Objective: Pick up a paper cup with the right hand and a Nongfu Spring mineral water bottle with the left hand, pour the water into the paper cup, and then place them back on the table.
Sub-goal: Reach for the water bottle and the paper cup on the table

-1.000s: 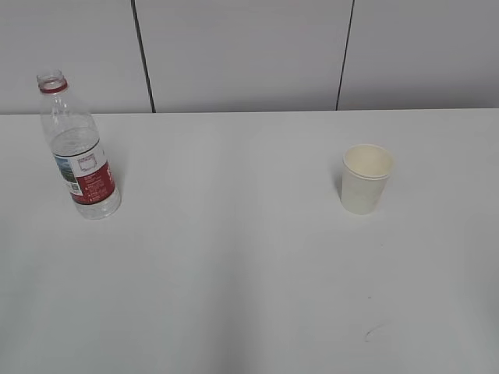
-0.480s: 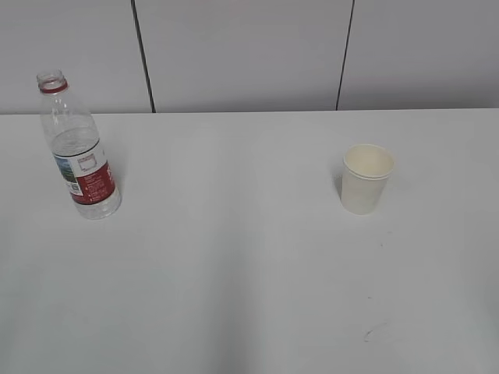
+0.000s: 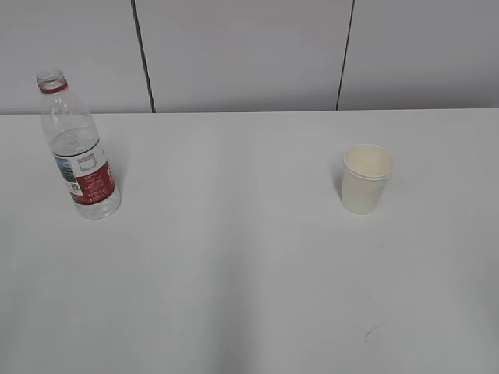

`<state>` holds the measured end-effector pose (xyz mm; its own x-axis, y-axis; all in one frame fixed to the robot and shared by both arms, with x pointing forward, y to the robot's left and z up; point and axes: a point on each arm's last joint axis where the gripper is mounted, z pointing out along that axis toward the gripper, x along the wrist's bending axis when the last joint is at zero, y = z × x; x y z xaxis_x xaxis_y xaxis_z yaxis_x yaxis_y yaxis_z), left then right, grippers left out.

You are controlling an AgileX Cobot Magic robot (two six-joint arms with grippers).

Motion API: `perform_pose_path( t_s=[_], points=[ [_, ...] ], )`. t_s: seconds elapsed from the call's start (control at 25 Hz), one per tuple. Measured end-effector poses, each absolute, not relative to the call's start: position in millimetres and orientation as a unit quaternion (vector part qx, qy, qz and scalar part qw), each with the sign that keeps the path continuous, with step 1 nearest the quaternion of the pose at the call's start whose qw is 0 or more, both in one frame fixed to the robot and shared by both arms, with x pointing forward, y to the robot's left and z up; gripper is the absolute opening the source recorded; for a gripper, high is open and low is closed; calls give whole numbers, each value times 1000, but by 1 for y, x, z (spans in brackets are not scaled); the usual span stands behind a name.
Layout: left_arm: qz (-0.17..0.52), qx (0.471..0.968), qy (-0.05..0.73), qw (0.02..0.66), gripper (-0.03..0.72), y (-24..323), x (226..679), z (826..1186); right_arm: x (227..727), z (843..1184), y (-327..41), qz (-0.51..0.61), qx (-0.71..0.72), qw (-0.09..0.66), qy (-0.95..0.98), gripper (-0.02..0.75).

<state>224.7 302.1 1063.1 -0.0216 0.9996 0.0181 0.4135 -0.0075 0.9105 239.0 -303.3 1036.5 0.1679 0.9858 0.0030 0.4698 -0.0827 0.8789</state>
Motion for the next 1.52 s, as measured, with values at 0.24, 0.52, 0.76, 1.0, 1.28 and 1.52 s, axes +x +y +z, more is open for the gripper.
perform_pose_path(
  t_s=[0.24, 0.52, 0.76, 1.0, 1.28, 1.52],
  points=[
    [392, 591, 597, 373, 665, 302, 225, 1063, 257, 1058, -301, 362, 637, 396, 553, 577],
    [392, 591, 597, 373, 655, 302, 225, 1063, 313, 1070, -307, 370, 631, 402, 551, 577],
    [392, 591, 597, 373, 648, 302, 225, 1063, 358, 1073, -311, 396, 619, 419, 533, 577],
    [392, 591, 597, 373, 636, 302, 225, 1063, 401, 1056, -316, 398, 618, 423, 530, 577],
    [392, 591, 597, 373, 627, 302, 225, 1063, 432, 1019, -320, 413, 601, 446, 519, 577],
    [392, 591, 597, 373, 625, 302, 225, 1063, 447, 985, -317, 427, 563, 459, 538, 577]
  ],
)
